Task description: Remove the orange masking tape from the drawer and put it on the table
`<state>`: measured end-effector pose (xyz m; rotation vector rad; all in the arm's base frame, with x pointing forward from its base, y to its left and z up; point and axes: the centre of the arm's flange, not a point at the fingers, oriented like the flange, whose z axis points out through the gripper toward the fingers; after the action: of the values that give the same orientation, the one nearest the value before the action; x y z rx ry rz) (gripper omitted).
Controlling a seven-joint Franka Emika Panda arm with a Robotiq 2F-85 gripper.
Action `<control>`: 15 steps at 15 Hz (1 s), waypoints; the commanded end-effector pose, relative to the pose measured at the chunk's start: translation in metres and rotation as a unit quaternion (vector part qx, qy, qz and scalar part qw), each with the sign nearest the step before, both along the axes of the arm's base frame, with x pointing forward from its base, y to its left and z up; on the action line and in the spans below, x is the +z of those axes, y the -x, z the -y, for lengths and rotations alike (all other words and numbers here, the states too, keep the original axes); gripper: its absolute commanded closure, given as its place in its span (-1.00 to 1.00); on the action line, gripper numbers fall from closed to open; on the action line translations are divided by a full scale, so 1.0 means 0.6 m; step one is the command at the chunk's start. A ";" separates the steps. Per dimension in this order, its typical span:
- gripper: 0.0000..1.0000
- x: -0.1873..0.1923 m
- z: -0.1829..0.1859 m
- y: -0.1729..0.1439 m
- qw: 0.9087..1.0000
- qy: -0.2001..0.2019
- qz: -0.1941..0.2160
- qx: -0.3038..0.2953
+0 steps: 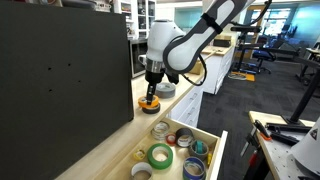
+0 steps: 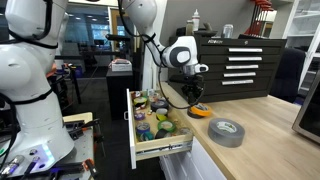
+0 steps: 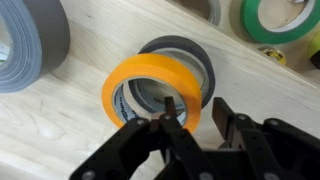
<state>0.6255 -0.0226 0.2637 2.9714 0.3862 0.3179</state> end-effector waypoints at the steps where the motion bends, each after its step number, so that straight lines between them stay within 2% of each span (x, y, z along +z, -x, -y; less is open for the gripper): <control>1: -0.51 0.027 0.001 0.024 1.000 -0.012 -0.005 0.012; 4: -0.88 0.048 -0.022 0.059 0.999 -0.024 -0.010 0.019; 6: -1.00 0.064 -0.039 0.088 0.999 -0.033 -0.017 0.024; 11: -1.00 0.111 -0.075 0.187 0.996 -0.046 -0.067 0.027; 15: -1.00 0.129 -0.104 0.270 0.989 -0.074 -0.122 0.032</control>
<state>0.5150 0.0315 0.3197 3.1157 0.4709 0.0749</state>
